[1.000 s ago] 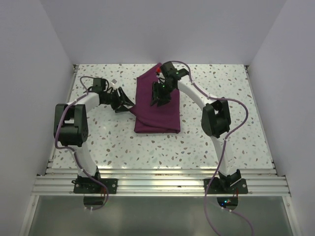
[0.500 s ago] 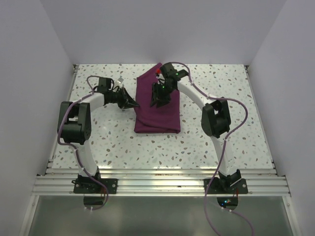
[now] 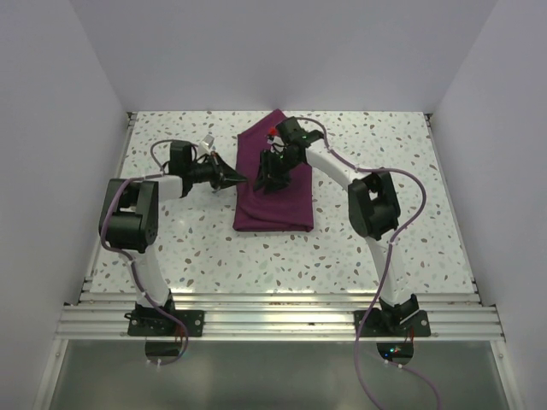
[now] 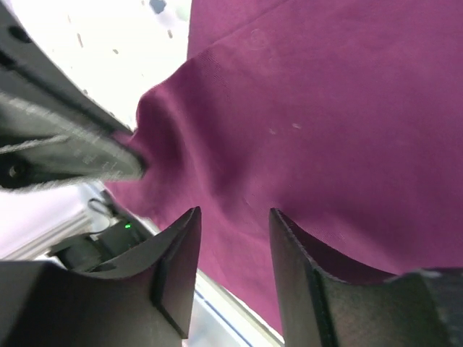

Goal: Prepare the surgical pack

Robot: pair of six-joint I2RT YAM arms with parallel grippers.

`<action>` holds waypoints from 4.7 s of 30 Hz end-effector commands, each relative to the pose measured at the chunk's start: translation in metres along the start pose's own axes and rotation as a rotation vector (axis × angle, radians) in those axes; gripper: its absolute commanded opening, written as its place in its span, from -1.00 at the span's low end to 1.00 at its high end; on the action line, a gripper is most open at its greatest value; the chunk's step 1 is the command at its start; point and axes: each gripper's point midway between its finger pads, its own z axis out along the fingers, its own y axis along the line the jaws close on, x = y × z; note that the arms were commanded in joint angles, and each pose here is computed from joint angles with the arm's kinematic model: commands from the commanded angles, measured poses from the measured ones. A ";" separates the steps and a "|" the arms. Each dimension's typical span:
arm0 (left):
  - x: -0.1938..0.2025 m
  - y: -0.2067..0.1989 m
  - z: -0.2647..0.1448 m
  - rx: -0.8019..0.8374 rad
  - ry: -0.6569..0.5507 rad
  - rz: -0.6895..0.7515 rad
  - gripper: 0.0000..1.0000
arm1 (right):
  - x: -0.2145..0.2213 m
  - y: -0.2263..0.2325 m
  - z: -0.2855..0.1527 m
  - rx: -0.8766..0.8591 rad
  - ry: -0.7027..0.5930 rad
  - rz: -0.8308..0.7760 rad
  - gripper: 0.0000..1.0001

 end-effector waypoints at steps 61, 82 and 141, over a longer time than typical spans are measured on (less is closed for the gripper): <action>-0.003 -0.038 -0.013 -0.239 -0.002 0.276 0.22 | -0.014 0.055 -0.030 -0.130 -0.064 -0.116 -1.00; -0.005 -0.081 -0.034 -0.278 -0.131 0.444 0.23 | -0.013 0.052 -0.030 -0.104 -0.061 -0.083 -1.00; 0.031 0.066 -0.021 -0.454 0.054 0.080 -1.00 | -0.047 -0.010 -0.061 0.066 -0.143 -0.026 -0.04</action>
